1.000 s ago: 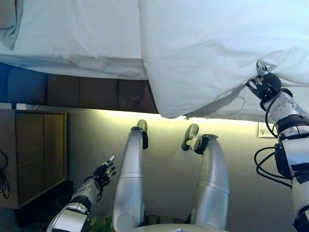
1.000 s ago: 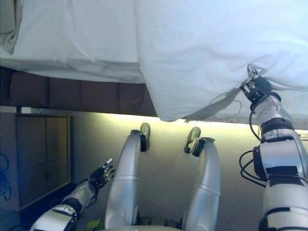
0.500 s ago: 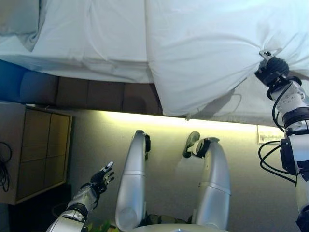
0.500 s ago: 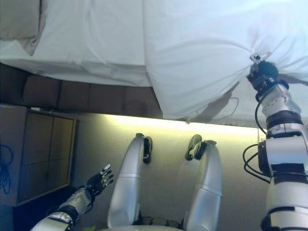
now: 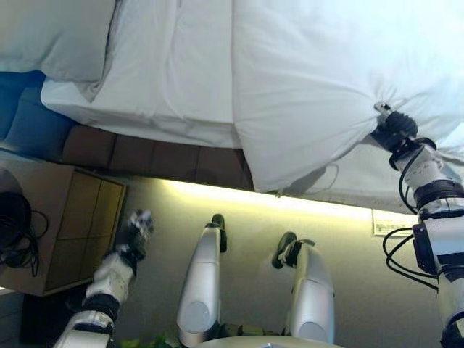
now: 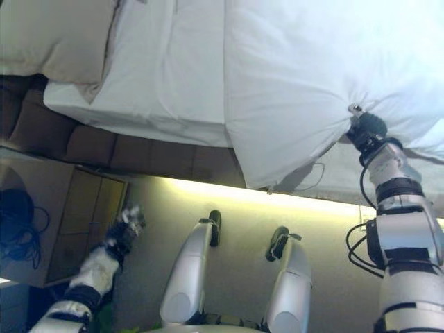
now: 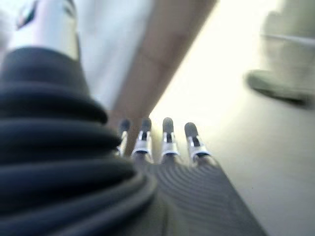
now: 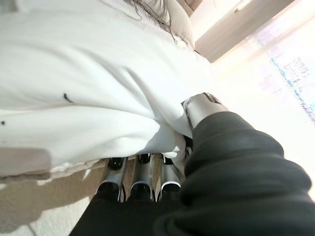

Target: Make the bed neatly

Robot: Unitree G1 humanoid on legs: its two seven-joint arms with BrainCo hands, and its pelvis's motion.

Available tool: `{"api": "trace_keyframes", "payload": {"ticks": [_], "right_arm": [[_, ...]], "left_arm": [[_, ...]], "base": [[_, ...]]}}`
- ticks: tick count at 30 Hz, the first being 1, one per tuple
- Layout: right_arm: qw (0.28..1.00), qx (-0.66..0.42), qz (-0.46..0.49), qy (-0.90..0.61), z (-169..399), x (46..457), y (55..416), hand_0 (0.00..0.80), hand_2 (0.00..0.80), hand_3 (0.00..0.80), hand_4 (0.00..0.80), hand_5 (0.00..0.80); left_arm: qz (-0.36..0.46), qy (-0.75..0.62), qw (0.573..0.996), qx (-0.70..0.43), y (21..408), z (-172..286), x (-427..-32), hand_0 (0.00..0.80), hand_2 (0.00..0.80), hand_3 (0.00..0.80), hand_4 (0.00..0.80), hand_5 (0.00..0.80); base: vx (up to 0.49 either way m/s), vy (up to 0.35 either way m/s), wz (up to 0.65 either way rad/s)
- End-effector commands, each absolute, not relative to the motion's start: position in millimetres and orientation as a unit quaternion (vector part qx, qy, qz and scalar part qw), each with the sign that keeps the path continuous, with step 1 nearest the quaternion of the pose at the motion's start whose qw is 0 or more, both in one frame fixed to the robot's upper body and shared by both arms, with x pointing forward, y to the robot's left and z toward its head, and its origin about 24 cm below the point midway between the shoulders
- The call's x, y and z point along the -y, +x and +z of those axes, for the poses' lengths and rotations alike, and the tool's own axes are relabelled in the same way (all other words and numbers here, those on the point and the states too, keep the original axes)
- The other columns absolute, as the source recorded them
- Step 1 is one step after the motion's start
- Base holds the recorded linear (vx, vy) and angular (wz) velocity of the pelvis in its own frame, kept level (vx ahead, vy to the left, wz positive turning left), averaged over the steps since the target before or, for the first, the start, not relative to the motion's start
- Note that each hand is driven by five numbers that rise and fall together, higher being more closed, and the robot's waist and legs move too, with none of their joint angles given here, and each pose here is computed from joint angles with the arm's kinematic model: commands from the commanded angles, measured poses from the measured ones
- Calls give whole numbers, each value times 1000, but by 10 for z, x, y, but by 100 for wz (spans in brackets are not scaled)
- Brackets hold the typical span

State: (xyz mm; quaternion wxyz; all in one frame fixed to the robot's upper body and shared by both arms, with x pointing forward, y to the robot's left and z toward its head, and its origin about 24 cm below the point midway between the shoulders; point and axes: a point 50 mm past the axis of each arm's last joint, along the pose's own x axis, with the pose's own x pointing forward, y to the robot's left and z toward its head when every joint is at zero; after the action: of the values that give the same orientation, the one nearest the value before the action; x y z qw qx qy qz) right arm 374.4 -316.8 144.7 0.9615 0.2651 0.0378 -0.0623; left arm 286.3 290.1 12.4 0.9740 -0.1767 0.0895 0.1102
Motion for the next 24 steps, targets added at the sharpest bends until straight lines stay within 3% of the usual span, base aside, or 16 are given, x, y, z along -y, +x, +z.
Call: {"api": "trace_keyframes", "payload": {"ticks": [1, 7, 15, 20, 24], "right_arm": [[953, 13, -6, 303, 1457, 2968, 3801, 800, 800, 800, 800, 800], [949, -18, 20, 313, 1351, 2725, 3872, 800, 800, 800, 800, 800], [946, -24, 65, 317, 1404, 2421, 3962, 800, 800, 800, 800, 800], [946, 21, 114, 304, 1791, 2179, 4087, 800, 800, 800, 800, 800], [936, 57, 145, 315, 2083, 1973, 4144, 800, 800, 800, 800, 800]], "left_arm": [[155, -128, 978, 48, 3069, 730, -3077, 0, 0, 0, 0, 0], [143, -123, 972, 143, 3452, 1420, -2894, 0, 0, 0, 0, 0], [-18, -244, 970, 17, 3705, 1138, -2128, 0, 0, 0, 0, 0], [-94, -358, 926, -76, 3734, 910, -1674, 0, 0, 0, 0, 0], [-130, -499, 835, -191, 3588, 539, -1290, 0, 0, 0, 0, 0]], "base": [[55, -71, 1], [73, -40, 0], [18, 7, -6], [-29, -45, -7], [-125, -82, -5]]}}
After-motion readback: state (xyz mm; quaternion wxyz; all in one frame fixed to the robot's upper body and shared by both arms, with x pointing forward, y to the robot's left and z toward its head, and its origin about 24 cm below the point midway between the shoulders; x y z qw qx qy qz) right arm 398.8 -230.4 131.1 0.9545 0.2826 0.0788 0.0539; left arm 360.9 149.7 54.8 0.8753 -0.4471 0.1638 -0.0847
